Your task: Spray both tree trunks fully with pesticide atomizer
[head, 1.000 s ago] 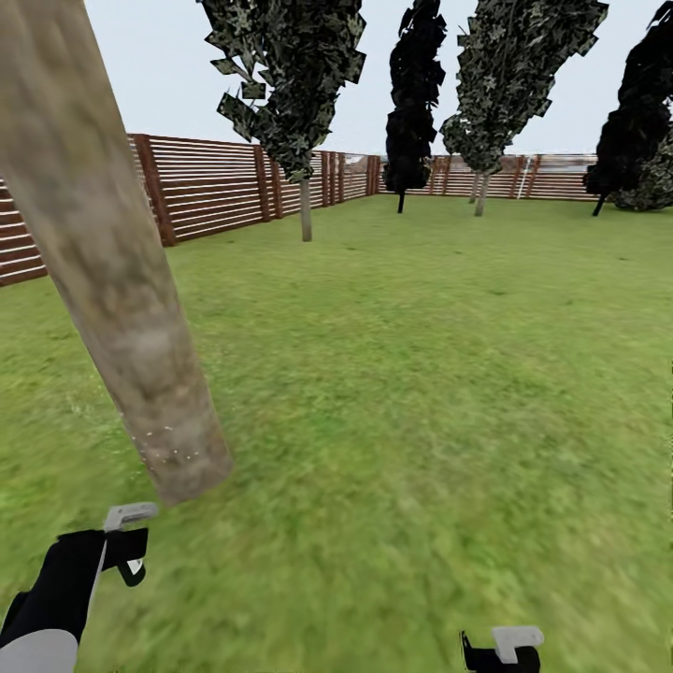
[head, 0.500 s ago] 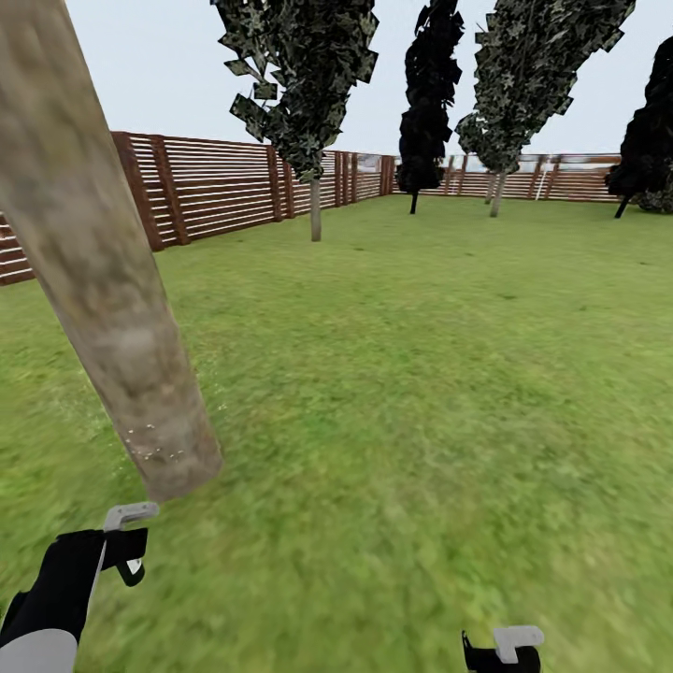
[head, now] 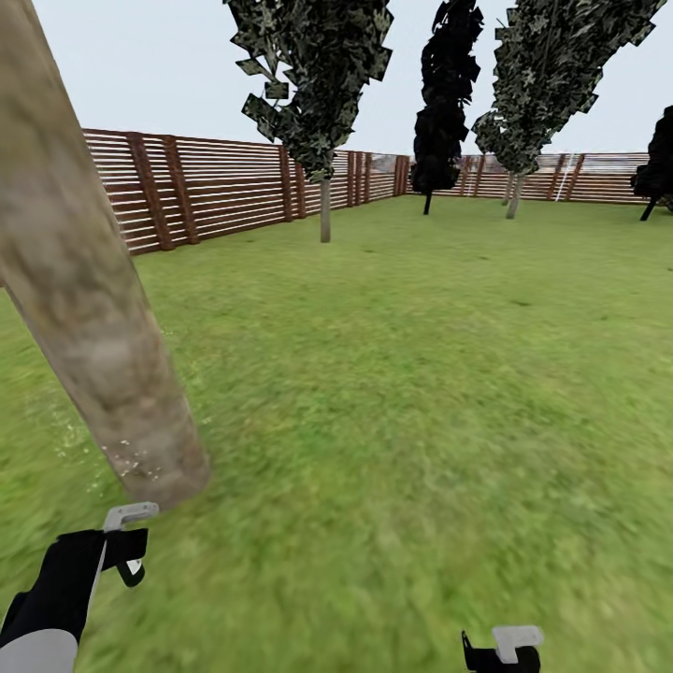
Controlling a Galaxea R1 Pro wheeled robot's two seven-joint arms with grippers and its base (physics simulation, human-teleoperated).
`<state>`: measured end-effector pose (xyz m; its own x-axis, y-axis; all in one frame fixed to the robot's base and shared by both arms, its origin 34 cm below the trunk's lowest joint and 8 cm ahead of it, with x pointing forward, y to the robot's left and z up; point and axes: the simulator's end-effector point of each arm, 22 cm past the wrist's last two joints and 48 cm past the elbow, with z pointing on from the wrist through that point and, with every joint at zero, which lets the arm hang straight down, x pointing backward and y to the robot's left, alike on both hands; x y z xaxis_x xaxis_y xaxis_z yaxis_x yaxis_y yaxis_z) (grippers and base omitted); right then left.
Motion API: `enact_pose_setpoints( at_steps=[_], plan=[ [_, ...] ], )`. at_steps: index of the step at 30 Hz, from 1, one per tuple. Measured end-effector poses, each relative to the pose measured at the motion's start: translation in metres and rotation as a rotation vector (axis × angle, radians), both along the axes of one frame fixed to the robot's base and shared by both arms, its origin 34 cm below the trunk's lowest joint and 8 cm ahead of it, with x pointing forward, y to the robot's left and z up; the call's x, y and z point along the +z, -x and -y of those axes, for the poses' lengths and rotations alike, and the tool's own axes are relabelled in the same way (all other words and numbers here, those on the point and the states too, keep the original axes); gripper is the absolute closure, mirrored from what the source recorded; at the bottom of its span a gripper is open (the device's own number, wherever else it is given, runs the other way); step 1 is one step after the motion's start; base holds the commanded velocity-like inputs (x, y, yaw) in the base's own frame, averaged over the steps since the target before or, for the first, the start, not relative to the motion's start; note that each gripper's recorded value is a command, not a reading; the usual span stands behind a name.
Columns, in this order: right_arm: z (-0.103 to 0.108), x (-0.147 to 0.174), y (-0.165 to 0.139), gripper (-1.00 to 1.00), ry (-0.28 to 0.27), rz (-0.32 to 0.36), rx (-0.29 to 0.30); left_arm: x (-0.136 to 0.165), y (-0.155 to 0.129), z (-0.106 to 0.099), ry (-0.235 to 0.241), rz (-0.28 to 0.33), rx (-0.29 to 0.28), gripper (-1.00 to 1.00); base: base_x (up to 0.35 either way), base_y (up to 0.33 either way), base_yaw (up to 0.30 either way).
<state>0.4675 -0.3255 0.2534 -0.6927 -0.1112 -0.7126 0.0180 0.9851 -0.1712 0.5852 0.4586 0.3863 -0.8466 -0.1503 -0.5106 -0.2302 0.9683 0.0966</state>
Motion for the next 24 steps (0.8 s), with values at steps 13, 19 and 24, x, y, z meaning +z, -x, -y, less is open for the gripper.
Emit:
enact_pose_setpoints(
  at_steps=[13, 19, 24],
  plan=[
    [0.0, 0.0, 0.0, -1.0, 0.0, 0.0, 0.0, -0.0001, -0.0002, 0.0006, 0.002, 0.001, 0.0, 1.0, 0.182, -0.222, 0.216],
    [0.0, 0.0, 0.0, -1.0, 0.0, 0.0, 0.0, -0.0007, 0.0001, 0.0014, 0.003, -0.001, 0.0, 1.0, 0.073, -0.248, 0.09],
    [-0.0013, -0.0001, 0.0, -1.0, -0.001, 0.0, 0.001, -0.0007, 0.0002, 0.001, 0.002, -0.001, 0.0, 1.0, 0.006, -0.269, 0.272]
  ],
)
